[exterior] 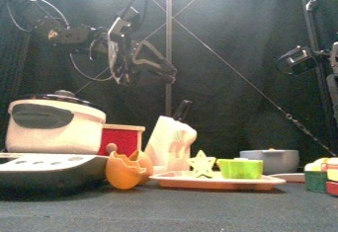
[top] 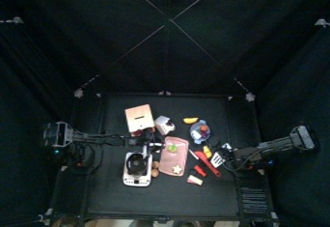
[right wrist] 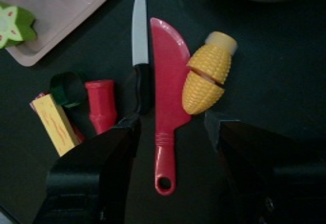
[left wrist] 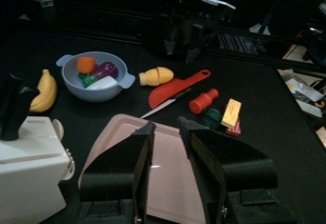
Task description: Grab starfruit top
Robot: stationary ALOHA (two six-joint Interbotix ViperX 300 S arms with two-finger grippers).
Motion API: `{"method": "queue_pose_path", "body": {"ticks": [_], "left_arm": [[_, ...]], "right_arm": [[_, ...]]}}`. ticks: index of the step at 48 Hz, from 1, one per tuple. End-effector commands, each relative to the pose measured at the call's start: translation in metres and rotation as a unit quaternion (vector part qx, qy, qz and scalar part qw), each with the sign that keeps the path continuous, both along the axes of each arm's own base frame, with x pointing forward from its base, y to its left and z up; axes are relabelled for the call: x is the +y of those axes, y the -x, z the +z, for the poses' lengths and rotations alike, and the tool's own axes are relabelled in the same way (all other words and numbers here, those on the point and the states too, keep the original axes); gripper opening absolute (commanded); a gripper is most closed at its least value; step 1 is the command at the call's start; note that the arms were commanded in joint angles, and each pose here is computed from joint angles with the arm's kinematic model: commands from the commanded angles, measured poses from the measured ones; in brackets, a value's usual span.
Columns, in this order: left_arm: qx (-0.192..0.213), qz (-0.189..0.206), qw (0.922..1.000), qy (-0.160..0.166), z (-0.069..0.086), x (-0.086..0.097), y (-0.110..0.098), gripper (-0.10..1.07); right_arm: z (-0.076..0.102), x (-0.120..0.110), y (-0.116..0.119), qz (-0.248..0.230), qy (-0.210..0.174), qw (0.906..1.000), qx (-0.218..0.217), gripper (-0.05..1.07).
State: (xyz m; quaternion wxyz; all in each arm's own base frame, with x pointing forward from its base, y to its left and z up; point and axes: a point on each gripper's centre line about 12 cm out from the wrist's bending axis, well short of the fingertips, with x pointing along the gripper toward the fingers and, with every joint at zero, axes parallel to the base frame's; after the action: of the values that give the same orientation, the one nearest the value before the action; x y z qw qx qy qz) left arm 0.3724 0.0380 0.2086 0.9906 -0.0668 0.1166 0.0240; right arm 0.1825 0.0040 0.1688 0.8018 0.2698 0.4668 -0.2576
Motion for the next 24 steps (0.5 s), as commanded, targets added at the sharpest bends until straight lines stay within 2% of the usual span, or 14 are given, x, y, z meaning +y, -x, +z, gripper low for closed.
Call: {"method": "queue_pose_path", "body": {"ticks": [1, 12, 24], "left_arm": [[-0.008, 0.001, 1.0, 0.0, 0.004, 0.001, -0.001, 0.69], [-0.002, -0.001, 1.0, 0.002, 0.0, -0.002, 0.007, 0.69], [0.005, 0.004, 0.9999, 0.011, -0.005, -0.004, 0.022, 0.69]], "right_arm": [[0.011, -0.002, -0.014, 0.014, 0.019, 0.9994, -0.025, 0.89], [0.022, -0.008, -0.043, 0.052, 0.072, 0.9939, -0.066, 0.89], [0.02, -0.017, -0.079, 0.067, 0.085, 0.9899, -0.091, 0.89]]}}
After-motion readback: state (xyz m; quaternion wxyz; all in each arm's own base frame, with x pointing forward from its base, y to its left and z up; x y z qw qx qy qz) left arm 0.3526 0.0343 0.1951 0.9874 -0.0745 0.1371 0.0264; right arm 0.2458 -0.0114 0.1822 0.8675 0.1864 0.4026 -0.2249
